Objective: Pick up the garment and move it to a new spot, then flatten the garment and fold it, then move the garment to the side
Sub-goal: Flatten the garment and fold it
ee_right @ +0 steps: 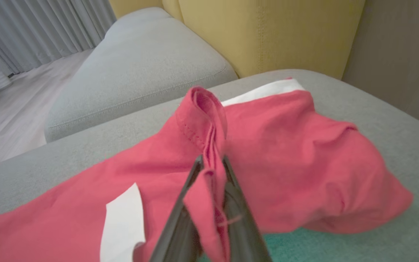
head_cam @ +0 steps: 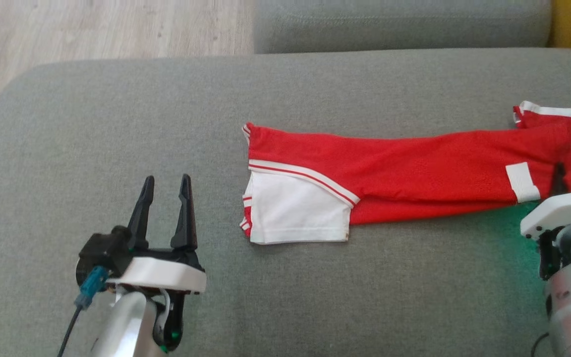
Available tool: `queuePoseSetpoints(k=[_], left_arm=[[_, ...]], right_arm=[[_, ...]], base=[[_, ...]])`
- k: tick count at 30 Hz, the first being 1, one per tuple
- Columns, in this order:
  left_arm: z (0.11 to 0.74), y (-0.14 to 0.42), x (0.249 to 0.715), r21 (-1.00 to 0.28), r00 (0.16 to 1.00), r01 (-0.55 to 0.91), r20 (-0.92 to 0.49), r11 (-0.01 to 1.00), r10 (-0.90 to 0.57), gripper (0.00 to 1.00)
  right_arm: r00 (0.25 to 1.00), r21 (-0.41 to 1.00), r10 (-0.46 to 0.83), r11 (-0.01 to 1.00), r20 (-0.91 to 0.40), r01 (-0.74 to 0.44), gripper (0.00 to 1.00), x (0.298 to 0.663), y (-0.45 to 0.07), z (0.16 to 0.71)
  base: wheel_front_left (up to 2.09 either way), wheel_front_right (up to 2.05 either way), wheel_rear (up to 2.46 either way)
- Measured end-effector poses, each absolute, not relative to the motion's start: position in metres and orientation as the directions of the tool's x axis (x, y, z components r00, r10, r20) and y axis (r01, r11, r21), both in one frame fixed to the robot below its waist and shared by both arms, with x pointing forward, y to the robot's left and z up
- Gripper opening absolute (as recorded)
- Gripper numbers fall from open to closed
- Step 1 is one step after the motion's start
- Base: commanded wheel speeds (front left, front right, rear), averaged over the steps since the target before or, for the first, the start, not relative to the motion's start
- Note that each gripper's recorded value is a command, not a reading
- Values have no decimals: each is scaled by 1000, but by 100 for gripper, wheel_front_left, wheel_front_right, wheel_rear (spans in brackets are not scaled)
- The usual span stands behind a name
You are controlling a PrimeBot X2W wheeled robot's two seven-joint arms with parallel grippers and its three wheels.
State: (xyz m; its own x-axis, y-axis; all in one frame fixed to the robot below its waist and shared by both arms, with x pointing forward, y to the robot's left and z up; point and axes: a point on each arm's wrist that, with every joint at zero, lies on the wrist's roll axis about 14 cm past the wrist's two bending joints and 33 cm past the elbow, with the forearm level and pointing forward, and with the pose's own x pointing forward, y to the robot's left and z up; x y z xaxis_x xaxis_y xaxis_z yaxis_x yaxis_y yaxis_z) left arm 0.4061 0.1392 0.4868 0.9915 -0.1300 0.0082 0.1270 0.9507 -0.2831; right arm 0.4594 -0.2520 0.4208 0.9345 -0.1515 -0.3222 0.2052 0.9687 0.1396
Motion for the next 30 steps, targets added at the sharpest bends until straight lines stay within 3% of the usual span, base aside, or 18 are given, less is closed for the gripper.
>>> queuePoseSetpoints(k=[6, 17, 23, 30], left_arm=[[497, 140, 399, -281, 991, 132, 35, 951, -127, 100], [500, 171, 374, -267, 998, 49, 45, 963, -38, 100], [500, 197, 352, -260, 998, -28, 47, 965, 42, 100], [496, 218, 336, -261, 994, -94, 35, 961, 106, 100]], right_arm=[[956, 159, -116, 974, -269, 163, 0, 463, -234, 441], [967, 231, 123, 971, -221, -70, 0, 481, -134, 467], [911, 325, 381, 891, -156, -317, 0, 477, -35, 491], [823, 376, 535, 814, -191, -442, 0, 454, 26, 474]], base=[[0, 0, 0], [0, 0, 0], [0, 0, 0], [0, 0, 0]])
